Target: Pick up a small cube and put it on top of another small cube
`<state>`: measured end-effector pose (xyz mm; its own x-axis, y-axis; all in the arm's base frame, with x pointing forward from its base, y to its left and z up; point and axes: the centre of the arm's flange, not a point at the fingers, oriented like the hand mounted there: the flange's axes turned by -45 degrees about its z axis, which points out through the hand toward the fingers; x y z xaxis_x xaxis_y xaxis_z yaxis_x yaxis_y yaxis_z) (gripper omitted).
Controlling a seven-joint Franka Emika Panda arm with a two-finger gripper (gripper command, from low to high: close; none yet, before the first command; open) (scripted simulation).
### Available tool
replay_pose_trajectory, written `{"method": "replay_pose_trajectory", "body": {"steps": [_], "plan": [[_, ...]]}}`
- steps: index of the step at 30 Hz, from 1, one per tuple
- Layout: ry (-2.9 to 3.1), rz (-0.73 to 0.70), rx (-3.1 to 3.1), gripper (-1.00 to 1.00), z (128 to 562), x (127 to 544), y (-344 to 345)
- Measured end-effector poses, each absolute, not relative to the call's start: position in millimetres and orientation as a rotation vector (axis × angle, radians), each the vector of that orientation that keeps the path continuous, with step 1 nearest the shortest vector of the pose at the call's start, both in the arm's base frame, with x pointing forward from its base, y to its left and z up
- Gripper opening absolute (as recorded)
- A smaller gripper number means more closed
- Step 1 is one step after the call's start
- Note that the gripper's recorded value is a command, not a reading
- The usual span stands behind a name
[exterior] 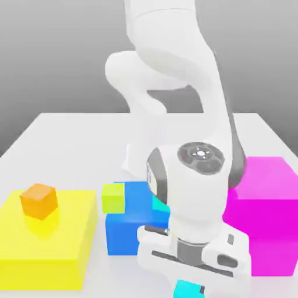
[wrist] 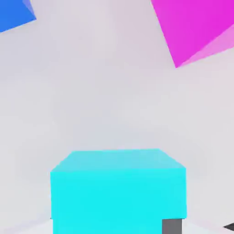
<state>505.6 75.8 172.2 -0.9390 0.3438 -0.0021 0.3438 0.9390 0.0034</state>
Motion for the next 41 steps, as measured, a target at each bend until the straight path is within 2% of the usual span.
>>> {"method": "replay_pose_trajectory", "body": {"steps": [2,5,12,18,24,31,33,38,39,41], "plan": [[3.072,-0.012,0.573,-1.0,196,510,68],[3.035,-0.132,0.583,-1.0,218,514,43],[3.065,-0.384,0.405,-1.0,253,477,30],[3.076,-0.457,0.274,-1.0,296,440,25],[3.09,-0.376,0.143,-1.0,338,398,24],[3.102,-0.1,-0.076,-1.0,370,345,31],[3.124,-0.033,-0.173,-1.0,359,330,39],[3.134,-0.006,-0.215,-1.0,304,325,43],[3.134,-0.005,-0.215,1.0,296,324,43],[3.134,-0.005,-0.215,1.0,296,324,43]]}}
